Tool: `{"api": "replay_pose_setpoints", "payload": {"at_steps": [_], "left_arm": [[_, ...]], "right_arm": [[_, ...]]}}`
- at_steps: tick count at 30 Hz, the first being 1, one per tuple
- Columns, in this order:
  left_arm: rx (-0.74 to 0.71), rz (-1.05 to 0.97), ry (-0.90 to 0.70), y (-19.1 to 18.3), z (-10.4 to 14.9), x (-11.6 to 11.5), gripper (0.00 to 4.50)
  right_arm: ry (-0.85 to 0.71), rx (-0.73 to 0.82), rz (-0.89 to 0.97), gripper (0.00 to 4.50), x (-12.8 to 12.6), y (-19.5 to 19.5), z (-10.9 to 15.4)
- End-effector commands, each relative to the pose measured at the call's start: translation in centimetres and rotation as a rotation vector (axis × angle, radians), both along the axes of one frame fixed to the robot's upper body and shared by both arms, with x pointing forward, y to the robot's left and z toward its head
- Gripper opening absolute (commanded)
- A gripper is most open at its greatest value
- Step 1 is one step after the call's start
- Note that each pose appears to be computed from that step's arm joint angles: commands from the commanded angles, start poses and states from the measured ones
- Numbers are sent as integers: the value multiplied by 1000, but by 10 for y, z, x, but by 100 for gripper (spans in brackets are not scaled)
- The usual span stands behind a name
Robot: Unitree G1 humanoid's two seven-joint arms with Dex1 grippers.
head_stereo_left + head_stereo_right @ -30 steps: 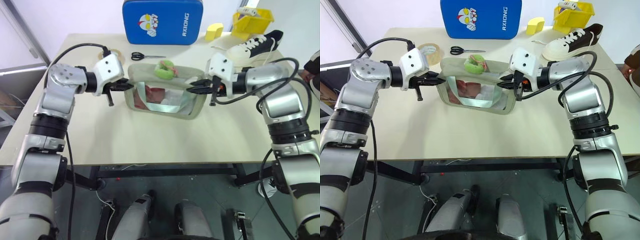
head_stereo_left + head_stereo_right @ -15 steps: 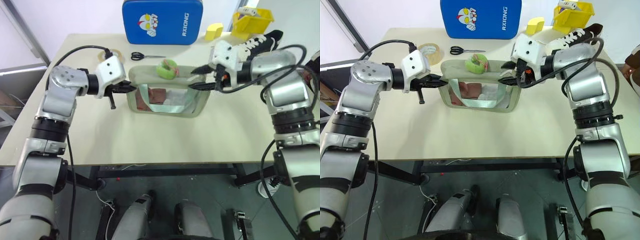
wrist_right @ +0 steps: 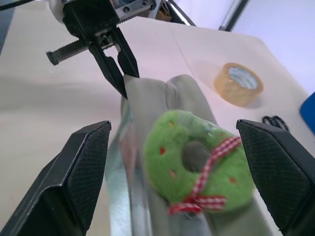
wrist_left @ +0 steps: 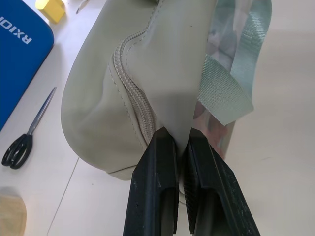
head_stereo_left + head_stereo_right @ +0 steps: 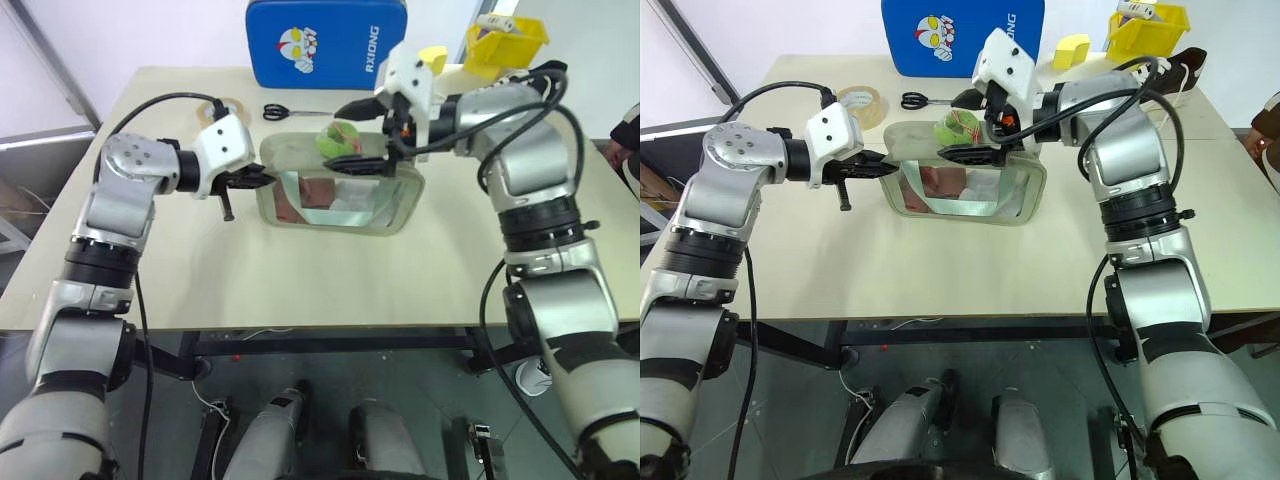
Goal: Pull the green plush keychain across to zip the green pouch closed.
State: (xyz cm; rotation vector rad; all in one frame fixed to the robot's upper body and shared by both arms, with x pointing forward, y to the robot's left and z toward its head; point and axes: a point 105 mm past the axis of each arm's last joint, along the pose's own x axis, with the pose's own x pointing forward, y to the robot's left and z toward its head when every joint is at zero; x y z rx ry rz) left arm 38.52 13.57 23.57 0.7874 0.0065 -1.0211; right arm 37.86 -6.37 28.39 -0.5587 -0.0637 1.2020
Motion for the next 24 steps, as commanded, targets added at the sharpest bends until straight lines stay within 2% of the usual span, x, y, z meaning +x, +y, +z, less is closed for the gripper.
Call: {"api": "replay_pose_setpoints", "payload": {"at_steps": [1, 3, 8, 9, 12, 16, 20, 24], "left_arm": [[-11, -19, -48, -3, 14, -4, 0], [-12, -17, -49, -3, 15, -3, 0], [-13, -12, -50, -3, 14, -2, 0], [-15, -11, -50, -3, 14, -2, 0], [-18, -10, -52, -4, 15, -1, 0], [-19, -2, -52, 0, 13, -2, 0], [-17, 8, -46, 3, 10, -2, 0], [-15, 20, -44, 6, 9, -1, 0]], "right_arm": [[-35, 10, 2, 373, -2, 1, 10], [-32, 10, -4, 296, -1, -2, 10], [-36, 4, -31, 31, 2, -8, 11], [-40, 9, -41, 10, 3, -10, 12], [-61, 36, -83, 10, 5, -18, 23], [-192, 57, -284, 10, 14, -60, 51], [-393, -64, -545, 10, 27, -112, 59], [-492, -155, -800, 10, 35, -167, 55]]}}
